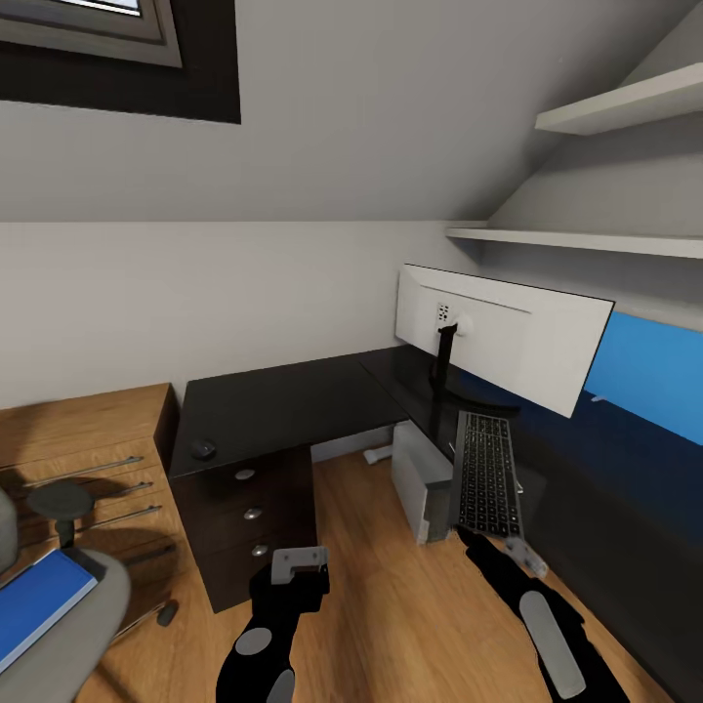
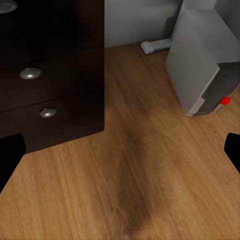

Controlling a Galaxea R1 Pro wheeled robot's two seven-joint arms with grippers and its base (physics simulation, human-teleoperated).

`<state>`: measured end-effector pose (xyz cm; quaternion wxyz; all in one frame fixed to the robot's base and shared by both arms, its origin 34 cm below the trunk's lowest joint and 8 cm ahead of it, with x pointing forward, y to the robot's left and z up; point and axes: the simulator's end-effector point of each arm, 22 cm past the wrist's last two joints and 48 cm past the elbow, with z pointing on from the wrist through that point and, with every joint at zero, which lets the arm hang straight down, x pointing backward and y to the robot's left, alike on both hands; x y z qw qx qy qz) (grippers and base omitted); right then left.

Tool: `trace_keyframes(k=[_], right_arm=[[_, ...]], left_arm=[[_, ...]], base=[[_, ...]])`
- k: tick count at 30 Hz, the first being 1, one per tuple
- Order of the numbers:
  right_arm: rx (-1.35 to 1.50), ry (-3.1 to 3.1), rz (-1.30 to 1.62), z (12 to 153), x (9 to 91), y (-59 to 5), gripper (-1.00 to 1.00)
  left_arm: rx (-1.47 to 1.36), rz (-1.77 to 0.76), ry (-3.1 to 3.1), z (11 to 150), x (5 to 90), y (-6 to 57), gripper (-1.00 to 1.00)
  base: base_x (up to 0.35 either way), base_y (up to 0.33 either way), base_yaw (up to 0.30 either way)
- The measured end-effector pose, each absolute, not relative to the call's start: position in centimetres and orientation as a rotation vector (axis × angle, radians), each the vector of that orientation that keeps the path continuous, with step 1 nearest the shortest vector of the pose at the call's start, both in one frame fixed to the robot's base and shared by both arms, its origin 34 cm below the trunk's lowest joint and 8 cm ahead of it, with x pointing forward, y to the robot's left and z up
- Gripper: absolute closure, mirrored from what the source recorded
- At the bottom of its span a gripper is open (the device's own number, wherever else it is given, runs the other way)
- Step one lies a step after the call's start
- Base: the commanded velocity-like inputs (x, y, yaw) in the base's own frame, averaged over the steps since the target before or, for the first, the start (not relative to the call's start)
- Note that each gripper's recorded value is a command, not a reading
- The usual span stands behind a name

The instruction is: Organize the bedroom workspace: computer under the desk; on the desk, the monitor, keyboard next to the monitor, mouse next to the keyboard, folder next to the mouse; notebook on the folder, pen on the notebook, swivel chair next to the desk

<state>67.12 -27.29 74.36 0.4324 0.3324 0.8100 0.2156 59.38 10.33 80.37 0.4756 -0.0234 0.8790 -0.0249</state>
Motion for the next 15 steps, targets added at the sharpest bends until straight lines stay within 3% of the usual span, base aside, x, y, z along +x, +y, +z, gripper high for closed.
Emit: trace_keyframes(k=[15], right_arm=[[0.908,1.976,0.525,74.4,66.9,-29.7,-1.00]], left_arm=[[-0.057,-0.061,2.149,80.4,59.4,10.3,-1.00]], base=[[0.000,0.000,0.000]])
